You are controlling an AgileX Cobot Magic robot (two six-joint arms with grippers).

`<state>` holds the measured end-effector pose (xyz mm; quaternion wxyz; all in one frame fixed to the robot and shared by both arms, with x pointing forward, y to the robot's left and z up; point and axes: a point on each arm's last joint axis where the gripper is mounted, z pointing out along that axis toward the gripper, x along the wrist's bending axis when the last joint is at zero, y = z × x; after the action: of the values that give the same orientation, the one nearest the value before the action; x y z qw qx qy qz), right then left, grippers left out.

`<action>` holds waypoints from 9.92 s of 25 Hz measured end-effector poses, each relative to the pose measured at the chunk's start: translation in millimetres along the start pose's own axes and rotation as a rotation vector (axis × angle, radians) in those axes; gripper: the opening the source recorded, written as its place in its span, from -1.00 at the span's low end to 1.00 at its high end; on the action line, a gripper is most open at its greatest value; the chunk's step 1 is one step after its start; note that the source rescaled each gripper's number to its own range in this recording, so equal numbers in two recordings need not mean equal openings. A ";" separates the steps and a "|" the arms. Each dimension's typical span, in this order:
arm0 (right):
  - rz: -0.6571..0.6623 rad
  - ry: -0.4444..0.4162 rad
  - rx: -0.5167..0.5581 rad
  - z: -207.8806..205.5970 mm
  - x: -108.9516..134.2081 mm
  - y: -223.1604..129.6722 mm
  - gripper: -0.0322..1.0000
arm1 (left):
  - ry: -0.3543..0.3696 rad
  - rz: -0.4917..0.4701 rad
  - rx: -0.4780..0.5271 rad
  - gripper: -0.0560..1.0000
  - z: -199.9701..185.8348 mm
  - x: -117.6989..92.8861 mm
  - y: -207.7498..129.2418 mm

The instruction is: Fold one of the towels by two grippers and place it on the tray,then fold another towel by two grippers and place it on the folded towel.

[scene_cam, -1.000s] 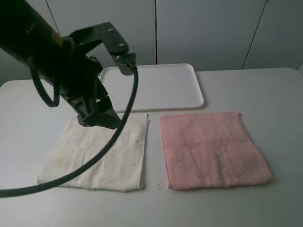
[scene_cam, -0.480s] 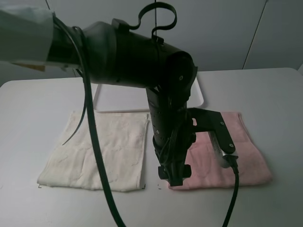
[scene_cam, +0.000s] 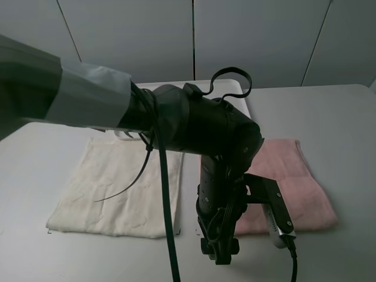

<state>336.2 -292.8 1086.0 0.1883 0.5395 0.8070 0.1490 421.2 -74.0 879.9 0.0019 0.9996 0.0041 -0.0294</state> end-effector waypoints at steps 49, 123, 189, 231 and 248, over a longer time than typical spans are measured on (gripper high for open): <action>-1.034 0.475 0.390 218.2 23.9 -19.3 1.00 | 0.014 -0.010 -0.012 1.00 6.1 2.5 2.8; -0.111 0.149 0.193 175.4 5.6 55.0 -0.94 | 0.083 -0.396 -0.403 -0.89 -82.0 95.5 -36.3; 0.444 0.145 0.387 258.6 -40.6 94.8 1.00 | 0.089 -1.056 -0.077 0.97 -9.8 172.3 -34.3; 0.464 0.304 0.475 272.5 -28.4 88.3 -0.86 | 0.089 -1.047 -0.074 0.97 -9.8 172.1 -34.5; 0.573 0.644 0.297 231.6 9.2 125.4 -0.86 | 0.089 -1.045 -0.072 0.97 -9.8 172.0 -34.6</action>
<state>542.7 -228.7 935.4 -0.2003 0.6883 0.6555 0.2377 593.2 -38.0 879.5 0.0211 0.8638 0.5032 0.0160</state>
